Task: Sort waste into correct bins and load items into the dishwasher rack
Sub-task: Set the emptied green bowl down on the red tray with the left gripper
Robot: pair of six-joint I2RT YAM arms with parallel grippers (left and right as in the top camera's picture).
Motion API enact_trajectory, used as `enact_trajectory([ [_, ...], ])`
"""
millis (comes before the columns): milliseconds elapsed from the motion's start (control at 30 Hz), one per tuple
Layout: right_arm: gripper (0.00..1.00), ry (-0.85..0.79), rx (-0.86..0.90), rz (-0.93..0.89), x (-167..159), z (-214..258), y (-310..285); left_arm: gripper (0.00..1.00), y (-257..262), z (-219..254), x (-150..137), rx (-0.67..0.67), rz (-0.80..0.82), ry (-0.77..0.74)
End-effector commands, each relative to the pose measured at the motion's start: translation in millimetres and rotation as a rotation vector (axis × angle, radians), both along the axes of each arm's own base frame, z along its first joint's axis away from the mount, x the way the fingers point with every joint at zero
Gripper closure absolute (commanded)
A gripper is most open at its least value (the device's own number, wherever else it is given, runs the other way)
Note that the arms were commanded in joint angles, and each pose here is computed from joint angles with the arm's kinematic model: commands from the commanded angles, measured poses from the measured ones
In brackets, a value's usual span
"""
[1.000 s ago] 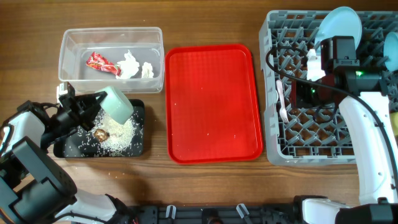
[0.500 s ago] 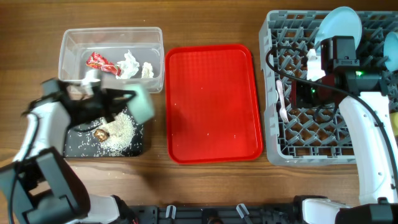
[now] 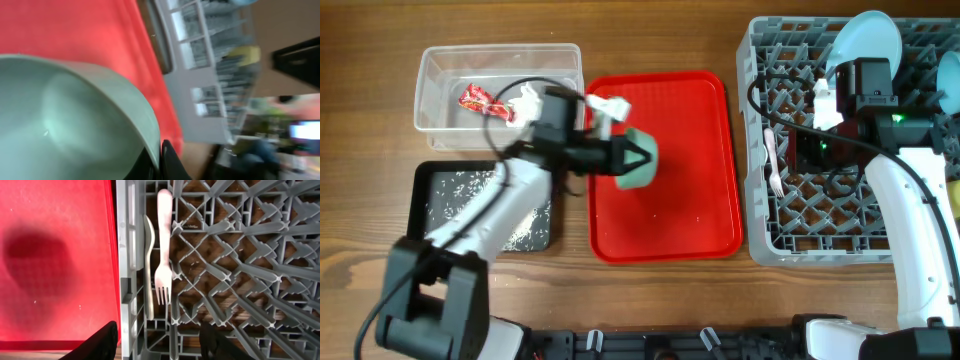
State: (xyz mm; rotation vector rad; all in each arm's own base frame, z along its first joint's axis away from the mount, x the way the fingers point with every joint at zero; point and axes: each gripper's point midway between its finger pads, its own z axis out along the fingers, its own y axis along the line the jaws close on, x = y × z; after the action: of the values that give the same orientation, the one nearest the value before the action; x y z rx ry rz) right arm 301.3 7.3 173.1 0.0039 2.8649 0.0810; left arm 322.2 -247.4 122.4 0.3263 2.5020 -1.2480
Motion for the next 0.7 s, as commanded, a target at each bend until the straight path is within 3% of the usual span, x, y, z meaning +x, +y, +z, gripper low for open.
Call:
enact_trajectory([
  [0, 0.47, -0.02, -0.014, -0.009, 3, 6, -4, 0.96, 1, -18, 25, 0.29, 0.196, -0.175],
  [100, 0.46, -0.02, -0.014, -0.009, 3, 6, -4, 0.96, -6, -21, 26, 0.39, 0.238, -0.259],
  [367, 0.46, -0.02, -0.01, -0.008, 3, 6, -3, 0.96, -35, -42, 6, 0.418, 0.16, -0.26],
  [467, 0.44, -0.021, 0.012, -0.001, 3, 6, 1, 0.87, -33, -46, 8, 0.425, 0.165, -0.252],
  [533, 0.43, -0.024, 0.026, 0.004, 4, 7, 3, 0.66, -32, -44, 11, 0.419, 0.172, -0.257],
  [567, 0.42, -0.027, 0.033, 0.006, 5, 7, 5, 0.61, -32, -43, 12, 0.417, 0.175, -0.26],
  [667, 0.42, -0.052, 0.07, 0.016, 11, 10, 11, 0.54, -29, -39, 12, 0.415, 0.182, -0.26],
])
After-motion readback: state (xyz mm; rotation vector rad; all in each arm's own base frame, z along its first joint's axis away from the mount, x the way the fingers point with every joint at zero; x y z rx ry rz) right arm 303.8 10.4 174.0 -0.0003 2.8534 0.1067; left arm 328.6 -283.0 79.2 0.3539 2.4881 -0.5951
